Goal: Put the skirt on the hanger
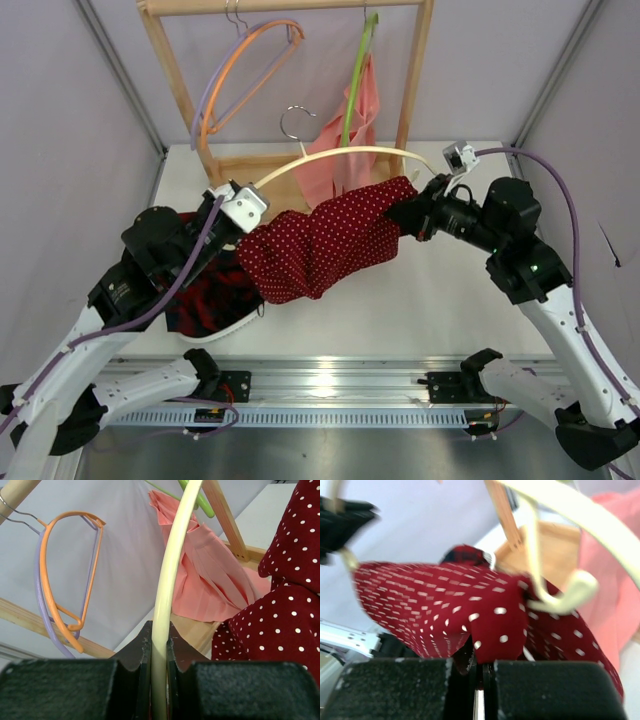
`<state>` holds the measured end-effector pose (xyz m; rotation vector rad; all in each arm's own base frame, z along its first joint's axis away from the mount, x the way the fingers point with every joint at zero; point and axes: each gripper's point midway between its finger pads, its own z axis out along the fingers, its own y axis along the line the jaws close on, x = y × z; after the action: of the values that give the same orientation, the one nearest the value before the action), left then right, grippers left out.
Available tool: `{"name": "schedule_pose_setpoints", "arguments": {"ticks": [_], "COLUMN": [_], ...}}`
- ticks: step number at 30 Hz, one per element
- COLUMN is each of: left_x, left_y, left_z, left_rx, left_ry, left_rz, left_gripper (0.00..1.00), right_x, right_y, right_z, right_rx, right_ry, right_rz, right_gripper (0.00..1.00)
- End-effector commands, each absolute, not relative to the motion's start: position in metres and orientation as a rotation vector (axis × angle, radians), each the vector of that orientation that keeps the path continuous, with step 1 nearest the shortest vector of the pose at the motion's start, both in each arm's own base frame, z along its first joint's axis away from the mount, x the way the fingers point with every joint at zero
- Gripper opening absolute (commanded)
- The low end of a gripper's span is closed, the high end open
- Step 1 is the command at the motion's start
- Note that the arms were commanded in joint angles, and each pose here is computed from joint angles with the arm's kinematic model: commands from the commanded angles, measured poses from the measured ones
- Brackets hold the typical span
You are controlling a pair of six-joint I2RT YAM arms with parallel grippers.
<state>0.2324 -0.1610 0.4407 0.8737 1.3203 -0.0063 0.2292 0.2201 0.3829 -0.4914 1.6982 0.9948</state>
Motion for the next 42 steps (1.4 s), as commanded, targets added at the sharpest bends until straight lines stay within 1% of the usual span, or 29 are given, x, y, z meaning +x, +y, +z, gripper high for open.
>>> {"name": "schedule_pose_setpoints", "arguments": {"ticks": [1,7,13,21,28,30,33,36,38,39,41,42], "left_x": [0.233,0.24,0.232,0.23,0.227,0.228,0.225,0.227,0.229,0.229,0.228,0.227], "left_y": [-0.153,-0.15,-0.145,-0.147,-0.148,-0.146,-0.149,-0.15,-0.15,-0.148,-0.147,-0.147], "left_z": [0.472,0.468,0.477,0.463,0.462,0.46,0.462,0.459,0.457,0.458,0.46,0.462], "left_rx": [0.781,0.784,0.765,0.83,0.859,0.86,0.865,0.868,0.869,0.864,0.854,0.851], "left_ry": [1.221,1.224,1.169,1.17,1.157,1.162,1.146,1.156,1.163,1.162,1.158,1.151], "left_rz": [0.011,0.067,0.058,0.078,0.08,0.092,0.07,0.079,0.086,0.09,0.087,0.085], "left_gripper": [0.0,0.0,0.0,0.0,0.0,0.0,0.0,0.0,0.0,0.0,0.0,0.0], "right_x": [0.208,0.212,0.227,0.225,0.23,0.231,0.235,0.235,0.235,0.236,0.238,0.24], "right_y": [0.224,0.231,0.23,0.225,0.225,0.229,0.231,0.235,0.231,0.228,0.215,0.211], "right_z": [0.434,0.439,0.417,0.443,0.448,0.448,0.444,0.446,0.446,0.444,0.438,0.436], "right_rx": [-0.503,-0.463,-0.401,-0.378,-0.362,-0.359,-0.331,-0.317,-0.312,-0.306,-0.283,-0.276], "right_ry": [1.586,1.625,1.73,1.677,1.68,1.69,1.725,1.723,1.729,1.737,1.755,1.759], "right_rz": [1.075,1.085,1.029,1.031,1.038,1.059,1.072,1.108,1.08,1.057,0.974,0.946], "right_gripper": [0.0,0.0,0.0,0.0,0.01,0.02,0.07,0.08,0.11,0.18,0.27,0.4]}}
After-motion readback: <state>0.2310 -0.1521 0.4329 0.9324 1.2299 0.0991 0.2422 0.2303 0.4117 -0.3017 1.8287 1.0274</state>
